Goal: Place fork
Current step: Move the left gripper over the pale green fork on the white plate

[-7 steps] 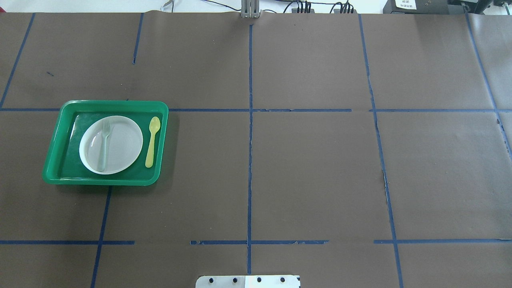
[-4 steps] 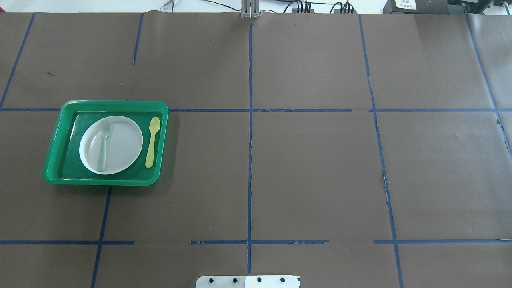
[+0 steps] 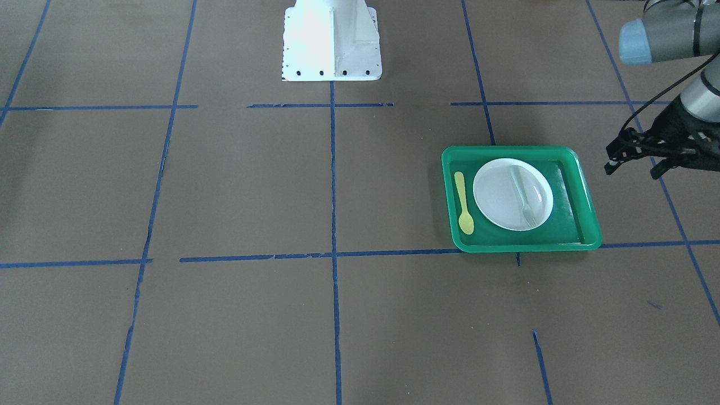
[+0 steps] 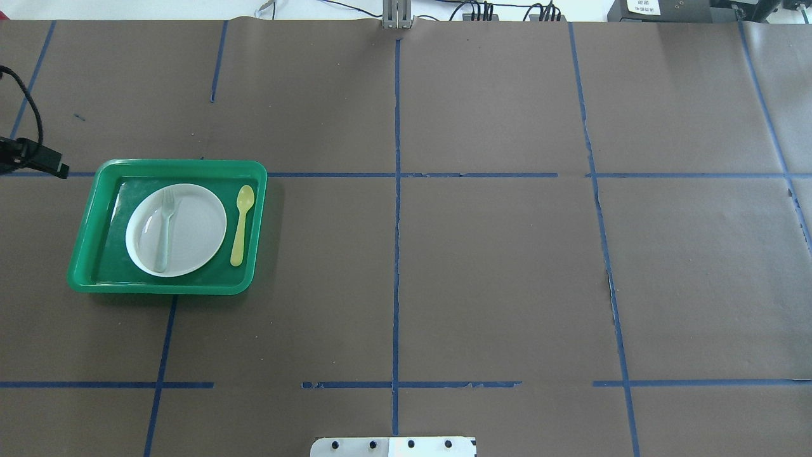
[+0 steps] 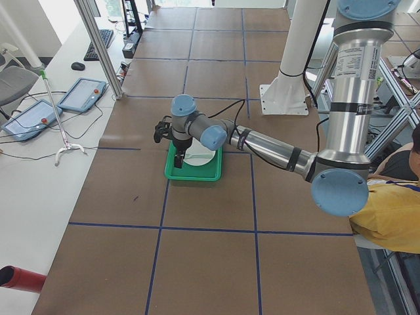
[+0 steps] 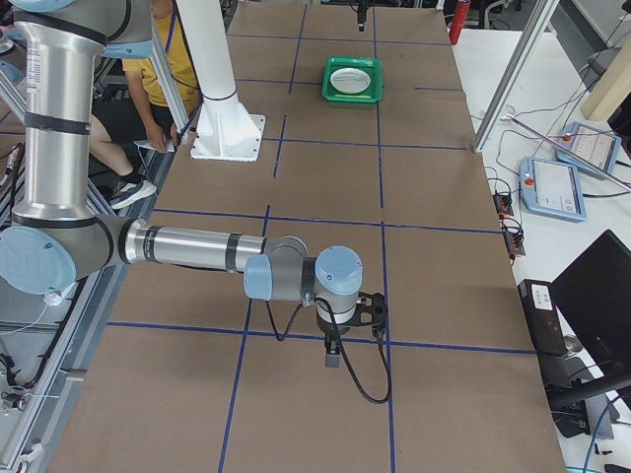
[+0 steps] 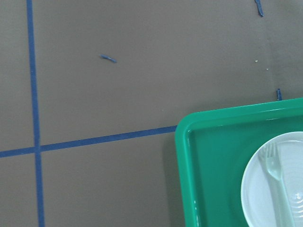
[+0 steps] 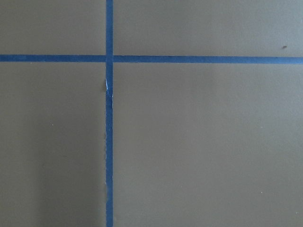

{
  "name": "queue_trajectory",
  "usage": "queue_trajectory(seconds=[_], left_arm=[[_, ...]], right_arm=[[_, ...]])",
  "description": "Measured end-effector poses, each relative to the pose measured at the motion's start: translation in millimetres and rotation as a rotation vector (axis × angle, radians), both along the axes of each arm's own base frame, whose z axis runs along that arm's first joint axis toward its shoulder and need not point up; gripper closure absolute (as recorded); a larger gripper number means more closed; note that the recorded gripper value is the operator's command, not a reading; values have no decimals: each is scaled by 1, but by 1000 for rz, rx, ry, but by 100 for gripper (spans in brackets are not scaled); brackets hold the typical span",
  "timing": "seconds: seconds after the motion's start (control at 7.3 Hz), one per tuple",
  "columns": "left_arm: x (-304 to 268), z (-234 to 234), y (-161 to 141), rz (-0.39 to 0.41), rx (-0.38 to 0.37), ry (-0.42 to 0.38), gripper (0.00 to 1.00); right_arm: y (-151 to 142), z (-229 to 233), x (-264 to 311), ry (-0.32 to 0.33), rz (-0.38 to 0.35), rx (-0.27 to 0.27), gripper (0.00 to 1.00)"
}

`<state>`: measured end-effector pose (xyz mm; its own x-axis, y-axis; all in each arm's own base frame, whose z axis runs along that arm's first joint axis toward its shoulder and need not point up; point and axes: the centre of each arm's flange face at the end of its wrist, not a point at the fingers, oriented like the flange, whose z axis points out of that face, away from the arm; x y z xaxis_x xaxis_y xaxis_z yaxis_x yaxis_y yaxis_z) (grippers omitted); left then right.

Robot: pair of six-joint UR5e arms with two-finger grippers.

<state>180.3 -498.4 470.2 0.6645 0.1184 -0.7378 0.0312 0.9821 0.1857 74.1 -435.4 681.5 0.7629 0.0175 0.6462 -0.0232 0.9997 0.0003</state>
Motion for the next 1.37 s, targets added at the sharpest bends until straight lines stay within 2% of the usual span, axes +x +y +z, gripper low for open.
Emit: queue_trajectory(seconds=[0.27, 0.55, 0.68, 0.96, 1.37], left_arm=[[69, -2, 15, -29, -16, 17, 9], [112, 1, 22, -21, -40, 11, 16], [131, 1, 24, -13, -59, 12, 35], [155, 4, 31, -3, -100, 7, 48], [163, 12, 34, 5, -127, -4, 46]], right_arm=[[0, 0, 0, 0, 0, 0, 0], [0, 0, 0, 0, 1, -1, 0], [0, 0, 0, 1, 1, -1, 0], [0, 0, 0, 1, 1, -1, 0], [0, 0, 0, 1, 0, 0, 0]])
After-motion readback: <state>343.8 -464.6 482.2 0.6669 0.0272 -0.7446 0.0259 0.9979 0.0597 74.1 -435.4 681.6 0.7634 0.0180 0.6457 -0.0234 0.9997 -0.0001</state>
